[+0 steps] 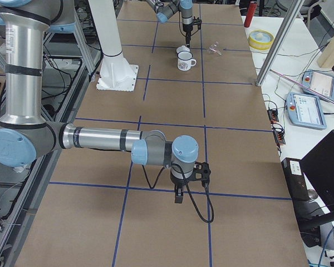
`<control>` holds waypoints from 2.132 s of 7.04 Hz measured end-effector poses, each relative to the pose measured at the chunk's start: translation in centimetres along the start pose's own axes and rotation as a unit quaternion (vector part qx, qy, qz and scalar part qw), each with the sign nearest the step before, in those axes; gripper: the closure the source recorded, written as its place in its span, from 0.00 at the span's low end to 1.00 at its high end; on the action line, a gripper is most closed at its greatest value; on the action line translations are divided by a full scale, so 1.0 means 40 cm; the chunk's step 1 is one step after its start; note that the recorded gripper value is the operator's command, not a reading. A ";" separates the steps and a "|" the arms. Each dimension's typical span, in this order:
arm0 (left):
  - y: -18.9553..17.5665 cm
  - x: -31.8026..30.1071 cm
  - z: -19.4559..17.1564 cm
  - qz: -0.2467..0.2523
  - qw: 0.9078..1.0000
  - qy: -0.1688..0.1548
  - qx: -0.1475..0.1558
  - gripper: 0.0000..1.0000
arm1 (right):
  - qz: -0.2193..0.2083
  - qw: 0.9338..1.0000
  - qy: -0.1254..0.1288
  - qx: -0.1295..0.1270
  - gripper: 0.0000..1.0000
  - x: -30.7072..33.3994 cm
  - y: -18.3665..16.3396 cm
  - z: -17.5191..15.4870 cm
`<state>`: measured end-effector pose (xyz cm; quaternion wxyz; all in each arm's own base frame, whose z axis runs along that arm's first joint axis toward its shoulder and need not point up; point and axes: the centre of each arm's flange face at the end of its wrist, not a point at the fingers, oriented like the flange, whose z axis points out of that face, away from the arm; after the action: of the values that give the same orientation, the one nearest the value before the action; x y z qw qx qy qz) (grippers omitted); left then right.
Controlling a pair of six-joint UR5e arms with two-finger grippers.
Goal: Remove funnel from cup
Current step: 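Move the left gripper over the round white lid, then lower the left gripper and grasp the white lid's knob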
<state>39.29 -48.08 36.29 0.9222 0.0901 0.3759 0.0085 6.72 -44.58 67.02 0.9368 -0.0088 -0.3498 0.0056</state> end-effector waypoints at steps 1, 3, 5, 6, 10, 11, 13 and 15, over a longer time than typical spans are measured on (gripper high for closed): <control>-0.003 -0.008 0.023 0.000 1.000 0.000 0.000 0.00 | 0.000 1.000 0.000 0.000 0.00 0.000 0.001 0.000; 0.002 -0.025 0.047 0.000 1.000 0.001 -0.002 0.00 | 0.000 1.000 0.000 0.000 0.00 0.000 0.000 0.000; 0.030 -0.054 0.060 -0.004 1.000 0.007 -0.023 0.00 | 0.000 1.000 0.000 0.000 0.00 0.000 0.000 0.000; 0.042 -0.066 0.061 -0.006 0.999 0.009 -0.030 0.07 | 0.000 1.000 0.000 0.000 0.00 0.000 0.000 0.000; 0.052 -0.066 0.052 -0.006 0.999 0.017 -0.036 0.37 | 0.000 1.000 0.000 0.000 0.00 0.000 0.000 0.000; 0.054 -0.063 0.050 -0.006 0.999 0.021 -0.041 0.39 | 0.000 1.000 0.000 0.000 0.00 0.000 0.000 -0.001; 0.056 -0.062 0.050 -0.006 0.999 0.024 -0.044 0.40 | 0.000 1.000 0.000 0.000 0.00 0.000 0.000 0.000; 0.057 -0.062 0.051 -0.006 0.999 0.024 -0.045 0.41 | 0.000 1.000 0.000 0.000 0.00 0.000 0.000 0.000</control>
<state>39.06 -46.38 39.82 0.9162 0.0458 0.3975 0.0221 6.71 -44.59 67.02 0.9368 -0.0087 -0.3498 0.0056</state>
